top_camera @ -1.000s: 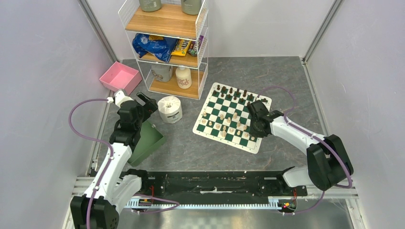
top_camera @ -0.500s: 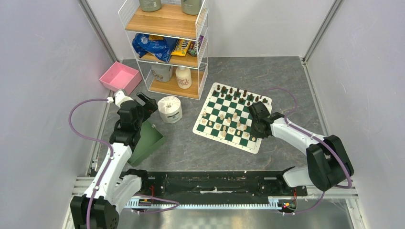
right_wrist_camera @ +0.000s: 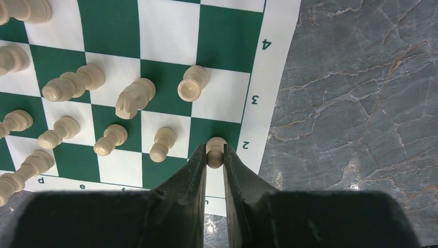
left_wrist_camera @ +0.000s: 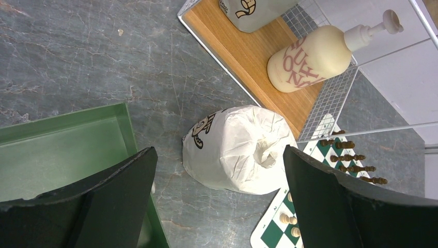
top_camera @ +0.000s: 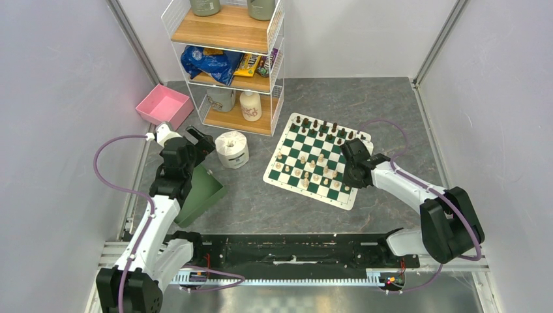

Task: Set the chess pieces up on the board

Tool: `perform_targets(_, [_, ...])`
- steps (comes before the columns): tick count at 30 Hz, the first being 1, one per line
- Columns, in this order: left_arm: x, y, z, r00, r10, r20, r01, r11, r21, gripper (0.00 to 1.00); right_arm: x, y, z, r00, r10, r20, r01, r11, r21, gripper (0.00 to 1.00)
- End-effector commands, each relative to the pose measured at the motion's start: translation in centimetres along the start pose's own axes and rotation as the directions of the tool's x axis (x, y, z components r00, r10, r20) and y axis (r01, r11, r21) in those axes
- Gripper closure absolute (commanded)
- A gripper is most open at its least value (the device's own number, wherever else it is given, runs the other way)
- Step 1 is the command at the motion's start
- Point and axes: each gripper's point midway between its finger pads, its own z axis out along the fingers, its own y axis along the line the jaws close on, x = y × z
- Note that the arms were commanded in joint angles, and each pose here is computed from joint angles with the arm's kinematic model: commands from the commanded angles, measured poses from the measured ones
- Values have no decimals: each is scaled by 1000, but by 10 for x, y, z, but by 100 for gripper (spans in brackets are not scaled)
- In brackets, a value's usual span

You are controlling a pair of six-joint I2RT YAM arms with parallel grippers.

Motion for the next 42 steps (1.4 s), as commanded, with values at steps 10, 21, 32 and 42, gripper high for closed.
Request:
perform_targets(10, [-9,-7,1,999,-36,31,36,999,25,0,-2,-1,7,999,25,22,-25,1000,8,76])
perform_targets(21, [-7,-8,2,999,-39,25,38,999,27,0,-9,-1,-6,998,19,52,-18,1000,-15,57])
perform_targets(32, [-9,-8,0,999,-39,32,38,999,30,0,-53,0,-47,984,11,179,-6,1000,-23,50])
perform_targets(42, [-12,-7,-2,999,-34,39,33,999,25,0,-63,21,-28,995,-27,100,31,999,-38,49])
